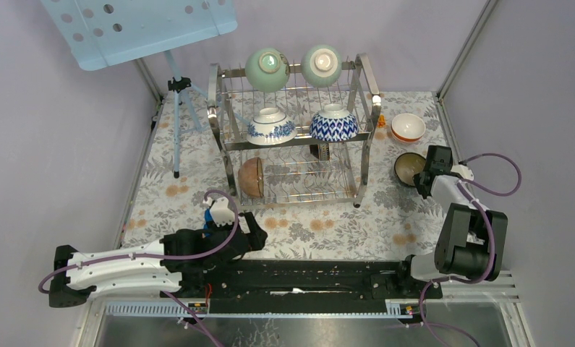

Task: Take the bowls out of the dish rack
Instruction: Place the bowl at the center of the board.

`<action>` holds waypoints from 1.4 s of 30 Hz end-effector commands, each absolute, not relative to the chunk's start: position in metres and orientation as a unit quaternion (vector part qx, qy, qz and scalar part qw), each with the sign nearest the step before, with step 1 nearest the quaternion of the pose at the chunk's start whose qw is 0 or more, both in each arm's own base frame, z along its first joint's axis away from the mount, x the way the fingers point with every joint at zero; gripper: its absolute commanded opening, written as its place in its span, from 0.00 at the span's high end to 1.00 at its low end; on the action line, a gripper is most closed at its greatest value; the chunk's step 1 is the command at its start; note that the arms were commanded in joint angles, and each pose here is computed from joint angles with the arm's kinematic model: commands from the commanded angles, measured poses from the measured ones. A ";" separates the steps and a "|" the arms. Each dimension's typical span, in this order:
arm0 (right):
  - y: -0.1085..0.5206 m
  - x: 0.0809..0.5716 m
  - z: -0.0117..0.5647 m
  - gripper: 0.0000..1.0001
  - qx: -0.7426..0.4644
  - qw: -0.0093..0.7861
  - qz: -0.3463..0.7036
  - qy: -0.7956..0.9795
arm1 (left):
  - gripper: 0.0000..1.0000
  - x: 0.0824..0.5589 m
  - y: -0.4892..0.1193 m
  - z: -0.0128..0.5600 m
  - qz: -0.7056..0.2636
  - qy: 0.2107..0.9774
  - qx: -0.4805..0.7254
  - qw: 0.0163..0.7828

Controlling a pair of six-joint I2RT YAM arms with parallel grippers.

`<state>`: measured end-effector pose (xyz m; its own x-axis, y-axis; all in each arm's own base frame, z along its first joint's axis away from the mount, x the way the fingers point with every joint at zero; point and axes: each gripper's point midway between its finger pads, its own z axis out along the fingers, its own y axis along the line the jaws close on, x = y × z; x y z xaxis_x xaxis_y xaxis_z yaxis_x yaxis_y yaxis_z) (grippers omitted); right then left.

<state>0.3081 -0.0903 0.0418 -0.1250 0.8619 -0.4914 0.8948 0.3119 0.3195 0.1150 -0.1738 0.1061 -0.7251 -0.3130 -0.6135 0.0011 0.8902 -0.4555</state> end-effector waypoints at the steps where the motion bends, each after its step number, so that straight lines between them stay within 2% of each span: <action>1: -0.102 0.346 0.072 1.00 0.584 0.365 -0.003 0.726 | 0.02 0.121 -0.176 0.113 -0.229 0.893 -0.099 0.375; 11: -0.098 0.351 0.060 1.00 0.576 0.341 -0.001 0.743 | 0.02 0.121 -0.173 0.113 -0.227 0.892 -0.104 0.377; 21: -0.095 0.352 0.061 0.80 0.563 0.338 0.002 0.755 | 0.02 0.122 -0.172 0.116 -0.228 0.890 -0.104 0.380; 24: -0.095 0.350 0.061 0.70 0.560 0.336 0.001 0.758 | 0.02 0.121 -0.171 0.116 -0.229 0.891 -0.106 0.378; 31: -0.093 0.349 0.066 0.63 0.555 0.336 0.004 0.761 | 0.02 0.119 -0.172 0.117 -0.237 0.891 -0.107 0.373; 34: -0.091 0.347 0.068 0.54 0.550 0.337 0.006 0.764 | 0.02 0.119 -0.172 0.117 -0.238 0.890 -0.107 0.373; 38: -0.090 0.351 0.077 0.28 0.533 0.342 0.010 0.774 | 0.01 0.119 -0.171 0.119 -0.237 0.891 -0.103 0.375; 42: -0.091 0.355 0.092 0.20 0.515 0.345 0.006 0.784 | 0.01 0.122 -0.166 0.126 -0.228 0.888 -0.099 0.386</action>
<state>0.3414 -0.0872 0.0571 -0.2210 0.8418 -0.4925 0.8434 0.4185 0.3370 0.1155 -0.1695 0.1112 -0.7160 -0.3343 -0.6128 -0.0032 0.8795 -0.4760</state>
